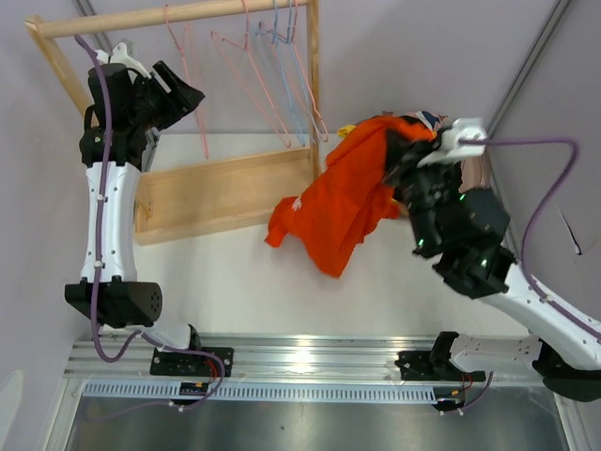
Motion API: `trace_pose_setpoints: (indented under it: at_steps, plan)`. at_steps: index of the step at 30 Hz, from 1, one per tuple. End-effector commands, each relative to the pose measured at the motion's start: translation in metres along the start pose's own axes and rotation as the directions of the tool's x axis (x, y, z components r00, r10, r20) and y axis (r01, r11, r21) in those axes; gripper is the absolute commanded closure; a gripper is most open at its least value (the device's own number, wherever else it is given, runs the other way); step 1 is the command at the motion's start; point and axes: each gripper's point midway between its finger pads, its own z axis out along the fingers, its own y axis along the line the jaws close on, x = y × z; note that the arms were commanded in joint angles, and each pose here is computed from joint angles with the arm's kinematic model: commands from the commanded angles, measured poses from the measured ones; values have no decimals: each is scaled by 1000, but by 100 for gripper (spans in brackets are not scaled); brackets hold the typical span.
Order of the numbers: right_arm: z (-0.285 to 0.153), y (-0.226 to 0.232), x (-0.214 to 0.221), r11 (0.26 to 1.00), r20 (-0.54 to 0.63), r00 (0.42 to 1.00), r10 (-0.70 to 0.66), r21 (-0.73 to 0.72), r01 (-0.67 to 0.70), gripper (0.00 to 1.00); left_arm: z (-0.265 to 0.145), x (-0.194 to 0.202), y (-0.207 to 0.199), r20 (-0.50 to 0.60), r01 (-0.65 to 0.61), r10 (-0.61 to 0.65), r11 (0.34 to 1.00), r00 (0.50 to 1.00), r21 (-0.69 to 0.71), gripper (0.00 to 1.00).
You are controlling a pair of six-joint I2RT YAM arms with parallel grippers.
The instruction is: Remove the shorts from the hanger
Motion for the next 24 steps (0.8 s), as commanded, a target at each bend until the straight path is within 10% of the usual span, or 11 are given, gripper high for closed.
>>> trace_pose_setpoints:
  at_steps: [1, 5, 11, 24]
  plan:
    - [30, -34, -93, 998, 230, 973, -20, 65, 5, 100, -30, -11, -25, 53, -56, 51, 995, 997, 87, 26]
    - [80, -66, -146, 990, 344, 935, -89, 131, 46, 100, -42, 14, -20, 35, -56, 52, 992, 998, 114, 2]
    - [155, -119, -182, 968, 402, 900, -170, 239, 76, 100, -69, 45, -19, 44, -73, 66, 983, 997, 166, 1]
    - [199, -219, -49, 926, 227, 965, -129, 375, 36, 100, -104, 54, -25, 98, -94, 76, 977, 992, 193, 1]
